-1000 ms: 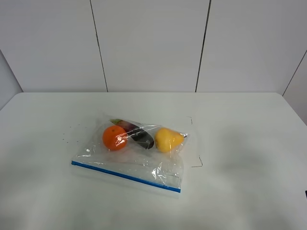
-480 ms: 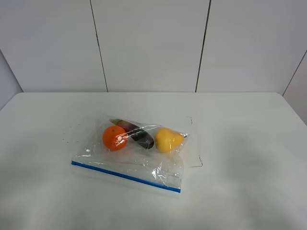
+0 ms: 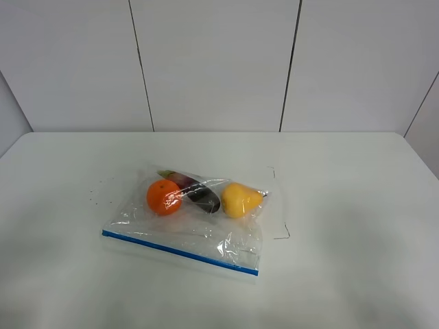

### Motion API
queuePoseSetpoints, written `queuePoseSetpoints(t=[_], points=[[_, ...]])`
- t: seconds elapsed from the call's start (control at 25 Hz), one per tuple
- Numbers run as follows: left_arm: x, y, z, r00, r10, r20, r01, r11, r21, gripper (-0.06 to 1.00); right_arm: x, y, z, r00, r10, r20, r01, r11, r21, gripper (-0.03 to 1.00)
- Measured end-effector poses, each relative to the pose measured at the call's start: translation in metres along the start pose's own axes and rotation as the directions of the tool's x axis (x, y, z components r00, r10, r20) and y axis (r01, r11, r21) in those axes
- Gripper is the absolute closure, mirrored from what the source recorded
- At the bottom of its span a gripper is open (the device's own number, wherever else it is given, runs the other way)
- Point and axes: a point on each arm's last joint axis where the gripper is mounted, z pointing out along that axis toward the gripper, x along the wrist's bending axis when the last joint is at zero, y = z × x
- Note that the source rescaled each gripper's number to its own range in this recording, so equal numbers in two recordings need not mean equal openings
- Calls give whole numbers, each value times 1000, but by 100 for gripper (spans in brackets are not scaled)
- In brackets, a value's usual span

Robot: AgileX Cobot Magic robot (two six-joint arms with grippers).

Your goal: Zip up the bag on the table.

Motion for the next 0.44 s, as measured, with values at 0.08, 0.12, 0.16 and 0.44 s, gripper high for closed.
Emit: queuePoseSetpoints(t=[0.08,0.12,0.16,0.44], points=[[0,0,0,1000,0,0,0,1000,0,2,0,0,0,1000,0,0,0,1000,0,7],[0,0,0,1000,0,0,0,1000,0,2,0,0,0,1000,0,0,0,1000,0,7],[0,0,0,1000,0,0,0,1000,0,2,0,0,0,1000,0,0,0,1000,0,7],[0,0,0,1000,0,0,0,1000,0,2,0,0,0,1000,0,0,0,1000,0,7]])
